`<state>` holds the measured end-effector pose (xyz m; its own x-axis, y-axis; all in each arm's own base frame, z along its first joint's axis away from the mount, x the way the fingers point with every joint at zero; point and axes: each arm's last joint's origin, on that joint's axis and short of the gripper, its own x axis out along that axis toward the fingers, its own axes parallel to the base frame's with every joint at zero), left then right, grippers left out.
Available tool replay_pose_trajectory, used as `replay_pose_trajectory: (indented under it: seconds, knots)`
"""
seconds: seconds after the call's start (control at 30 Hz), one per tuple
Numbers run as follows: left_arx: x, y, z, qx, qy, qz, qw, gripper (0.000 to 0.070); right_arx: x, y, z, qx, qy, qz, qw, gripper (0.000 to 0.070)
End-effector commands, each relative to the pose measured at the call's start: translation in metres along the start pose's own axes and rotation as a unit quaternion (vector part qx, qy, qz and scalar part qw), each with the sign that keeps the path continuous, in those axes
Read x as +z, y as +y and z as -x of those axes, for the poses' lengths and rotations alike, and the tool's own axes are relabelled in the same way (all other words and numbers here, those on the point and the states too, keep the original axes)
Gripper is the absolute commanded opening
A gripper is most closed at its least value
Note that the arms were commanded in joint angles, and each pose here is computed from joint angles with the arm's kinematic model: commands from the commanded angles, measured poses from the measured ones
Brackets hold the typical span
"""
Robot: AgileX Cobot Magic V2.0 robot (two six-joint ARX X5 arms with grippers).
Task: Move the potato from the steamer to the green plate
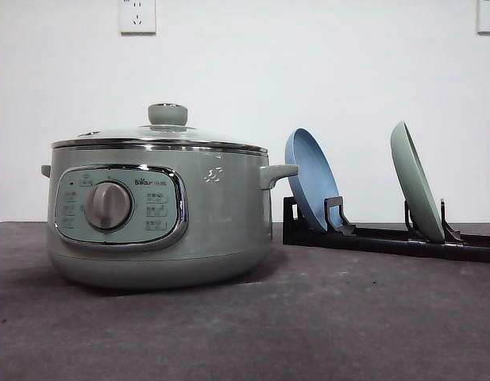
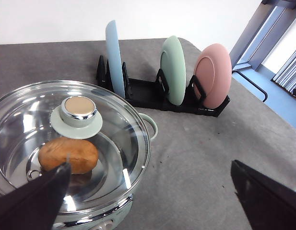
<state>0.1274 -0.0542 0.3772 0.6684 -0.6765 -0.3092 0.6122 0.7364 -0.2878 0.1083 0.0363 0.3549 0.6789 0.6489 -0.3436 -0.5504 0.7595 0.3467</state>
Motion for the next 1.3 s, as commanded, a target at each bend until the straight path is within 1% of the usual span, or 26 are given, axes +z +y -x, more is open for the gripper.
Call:
replay_pose_trajectory:
  seconds: [0.0,0.17,0.23,0.4,0.63,0.73,0.83,0.9,1.03,1.2,1.27]
  knots:
    - [0.006,-0.003,0.002,-0.008,-0.010,-0.007,1.000,0.0700,0.007,0.000,-0.004,0.003,0.000,-0.017,1.000,0.0695]
    - [0.006,-0.003,0.002,-0.008,-0.010,-0.009,1.000,0.0700,0.020,-0.012,-0.027,-0.011,0.034,-0.044,0.998,0.0695]
    - [0.006,-0.003,0.002,-0.008,-0.010,-0.009,1.000,0.0700,0.029,-0.018,-0.038,-0.027,0.044,-0.056,0.997,0.0695]
    - [0.006,-0.003,0.002,-0.008,-0.010,-0.011,1.000,0.0700,0.056,-0.035,-0.067,-0.079,0.061,-0.069,0.993,0.0695]
    - [0.006,-0.003,0.002,-0.008,-0.010,-0.011,1.000,0.0700,0.094,-0.068,-0.112,-0.102,0.066,-0.086,0.989,0.0695]
    - [0.006,-0.003,0.002,-0.008,-0.010,-0.014,1.000,0.0700,0.105,-0.086,-0.129,-0.117,0.060,-0.103,0.986,0.0695]
    - [0.006,-0.003,0.002,-0.008,-0.010,-0.014,1.000,0.0700,0.110,-0.104,-0.144,-0.133,0.048,-0.122,0.982,0.0695]
    - [0.006,-0.003,0.002,-0.008,-0.010,-0.014,1.000,0.0700,0.110,-0.116,-0.151,-0.140,0.040,-0.140,0.979,0.0695]
    - [0.006,-0.003,0.002,-0.008,-0.010,-0.014,1.000,0.0700,0.107,-0.138,-0.163,-0.152,0.033,-0.162,0.974,0.0694]
    - [0.006,-0.003,0.002,-0.008,-0.010,-0.015,1.000,0.0700,0.104,-0.158,-0.174,-0.161,0.024,-0.169,0.972,0.0691]
    - [0.006,-0.003,0.002,-0.008,-0.010,-0.015,1.000,0.0700,0.103,-0.163,-0.177,-0.163,0.020,-0.169,0.972,0.0657]
